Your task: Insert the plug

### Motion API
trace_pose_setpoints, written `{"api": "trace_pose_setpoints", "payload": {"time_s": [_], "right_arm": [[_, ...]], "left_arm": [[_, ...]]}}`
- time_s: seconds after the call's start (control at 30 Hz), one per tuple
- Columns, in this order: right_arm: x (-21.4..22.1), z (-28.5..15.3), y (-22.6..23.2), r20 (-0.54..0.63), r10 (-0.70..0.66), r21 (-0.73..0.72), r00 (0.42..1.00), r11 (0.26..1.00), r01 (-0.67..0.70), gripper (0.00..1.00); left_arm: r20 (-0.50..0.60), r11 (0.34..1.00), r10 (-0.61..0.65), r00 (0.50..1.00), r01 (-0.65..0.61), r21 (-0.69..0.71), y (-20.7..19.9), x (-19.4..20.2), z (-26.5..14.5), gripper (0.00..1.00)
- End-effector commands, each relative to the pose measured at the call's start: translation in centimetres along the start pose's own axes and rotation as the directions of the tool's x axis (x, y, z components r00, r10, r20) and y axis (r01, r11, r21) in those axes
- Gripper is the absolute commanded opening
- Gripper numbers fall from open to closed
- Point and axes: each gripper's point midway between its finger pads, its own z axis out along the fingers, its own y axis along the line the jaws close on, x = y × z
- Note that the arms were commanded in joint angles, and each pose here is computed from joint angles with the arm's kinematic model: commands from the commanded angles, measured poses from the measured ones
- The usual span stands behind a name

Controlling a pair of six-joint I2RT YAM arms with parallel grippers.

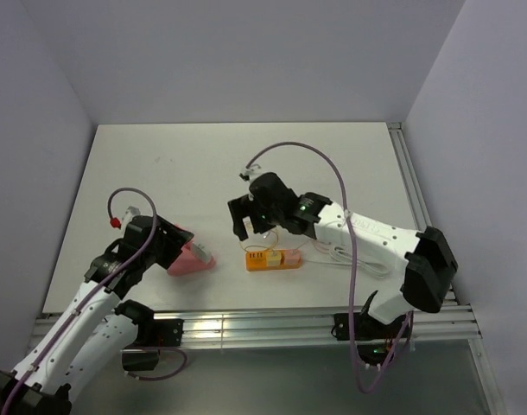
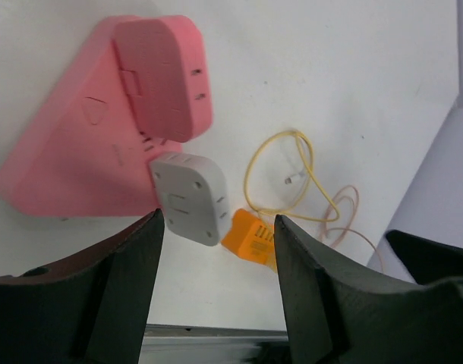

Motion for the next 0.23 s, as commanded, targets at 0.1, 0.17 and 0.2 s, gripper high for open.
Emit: {"api": "trace_pose_setpoints", "payload": {"time_s": [0.1, 0.17, 0.2], "right_arm": [[3.4, -2.9, -3.0, 0.128, 0.137, 0.034, 0.982, 0.989, -0.143, 1.0], [3.9, -3.7, -3.3, 0.164, 0.162, 0.018, 0.973, 0.986, -0.167, 1.0], [4.6, -4.7, -3.5, 0.19, 0.165, -0.001, 0.968, 0.986, -0.168, 1.0]], "left_arm": [[-0.109, 0.971, 0.069, 0.992, -0.042, 0.236, -5.5, 1.7, -0.6, 0.65], [-0.127, 0.949, 0.107, 0.986, -0.063, 0.31, -6.8, 2.2, -0.9, 0.65], [-0.134, 0.93, 0.127, 0.983, -0.071, 0.36, -7.6, 2.4, -1.3, 0.65]]}}
